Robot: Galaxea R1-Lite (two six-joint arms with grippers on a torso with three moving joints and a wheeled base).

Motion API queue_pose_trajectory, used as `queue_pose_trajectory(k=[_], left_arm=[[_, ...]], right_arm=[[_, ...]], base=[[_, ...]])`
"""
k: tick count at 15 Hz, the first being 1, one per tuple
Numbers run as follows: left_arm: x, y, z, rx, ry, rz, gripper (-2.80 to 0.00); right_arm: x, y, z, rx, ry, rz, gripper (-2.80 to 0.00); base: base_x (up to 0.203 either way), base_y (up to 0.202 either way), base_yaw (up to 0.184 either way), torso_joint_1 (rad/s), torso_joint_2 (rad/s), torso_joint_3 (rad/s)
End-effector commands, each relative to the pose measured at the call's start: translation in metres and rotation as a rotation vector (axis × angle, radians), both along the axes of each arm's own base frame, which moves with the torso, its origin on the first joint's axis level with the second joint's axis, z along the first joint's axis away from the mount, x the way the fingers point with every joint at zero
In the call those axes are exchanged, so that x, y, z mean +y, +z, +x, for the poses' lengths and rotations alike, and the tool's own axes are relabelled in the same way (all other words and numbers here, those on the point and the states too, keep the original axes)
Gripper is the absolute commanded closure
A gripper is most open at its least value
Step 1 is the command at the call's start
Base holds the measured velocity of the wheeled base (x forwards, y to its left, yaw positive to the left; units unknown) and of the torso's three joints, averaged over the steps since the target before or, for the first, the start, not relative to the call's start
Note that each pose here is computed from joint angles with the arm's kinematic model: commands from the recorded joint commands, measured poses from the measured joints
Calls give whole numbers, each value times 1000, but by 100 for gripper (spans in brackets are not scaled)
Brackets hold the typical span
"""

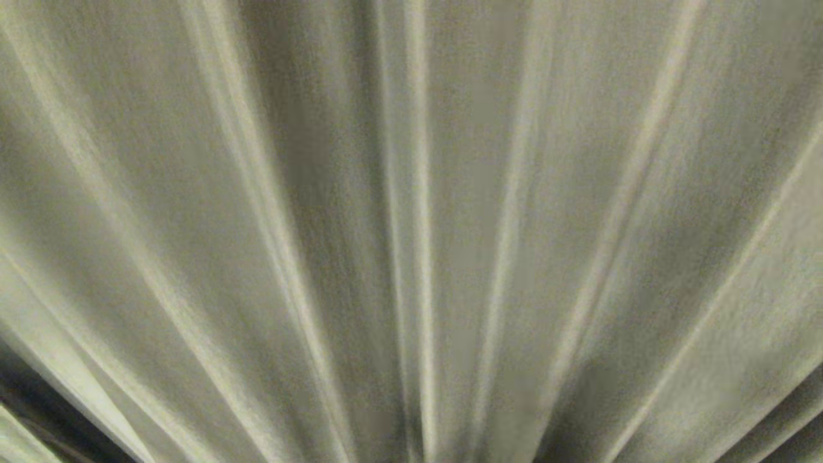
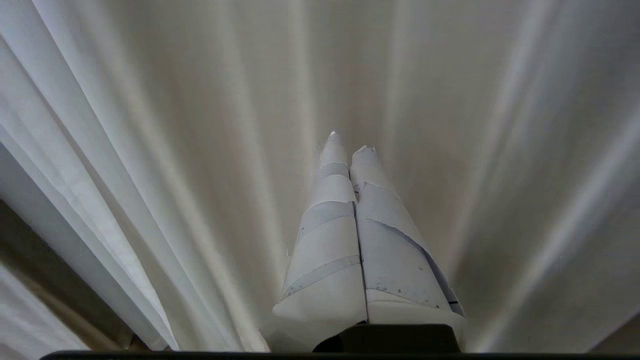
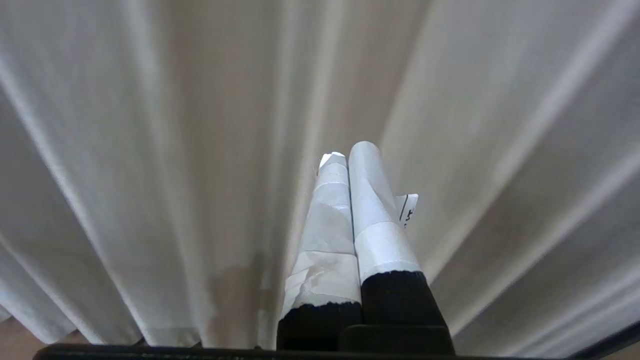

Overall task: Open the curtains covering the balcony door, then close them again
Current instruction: Close the outer curtains on both sides

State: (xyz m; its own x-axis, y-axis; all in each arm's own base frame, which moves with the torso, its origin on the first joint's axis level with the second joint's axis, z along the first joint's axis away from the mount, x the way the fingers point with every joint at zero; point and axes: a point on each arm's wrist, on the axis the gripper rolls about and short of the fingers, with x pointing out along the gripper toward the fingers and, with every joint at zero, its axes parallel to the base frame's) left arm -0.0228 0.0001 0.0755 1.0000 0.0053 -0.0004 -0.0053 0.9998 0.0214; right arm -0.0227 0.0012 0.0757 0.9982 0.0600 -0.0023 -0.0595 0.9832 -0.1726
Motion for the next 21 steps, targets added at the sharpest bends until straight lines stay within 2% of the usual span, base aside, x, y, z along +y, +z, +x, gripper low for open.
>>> queue_pose_trajectory(k=[1, 21], left_arm=[[0, 0, 0, 0, 0, 0, 0], [0, 0, 0, 0, 1, 0, 0]], right_arm=[[0, 0, 0, -1, 1, 0, 0], [0, 0, 0, -1, 1, 0, 0]], base=[[0, 0, 0, 0, 0, 0], [0, 0, 0, 0, 0, 0]])
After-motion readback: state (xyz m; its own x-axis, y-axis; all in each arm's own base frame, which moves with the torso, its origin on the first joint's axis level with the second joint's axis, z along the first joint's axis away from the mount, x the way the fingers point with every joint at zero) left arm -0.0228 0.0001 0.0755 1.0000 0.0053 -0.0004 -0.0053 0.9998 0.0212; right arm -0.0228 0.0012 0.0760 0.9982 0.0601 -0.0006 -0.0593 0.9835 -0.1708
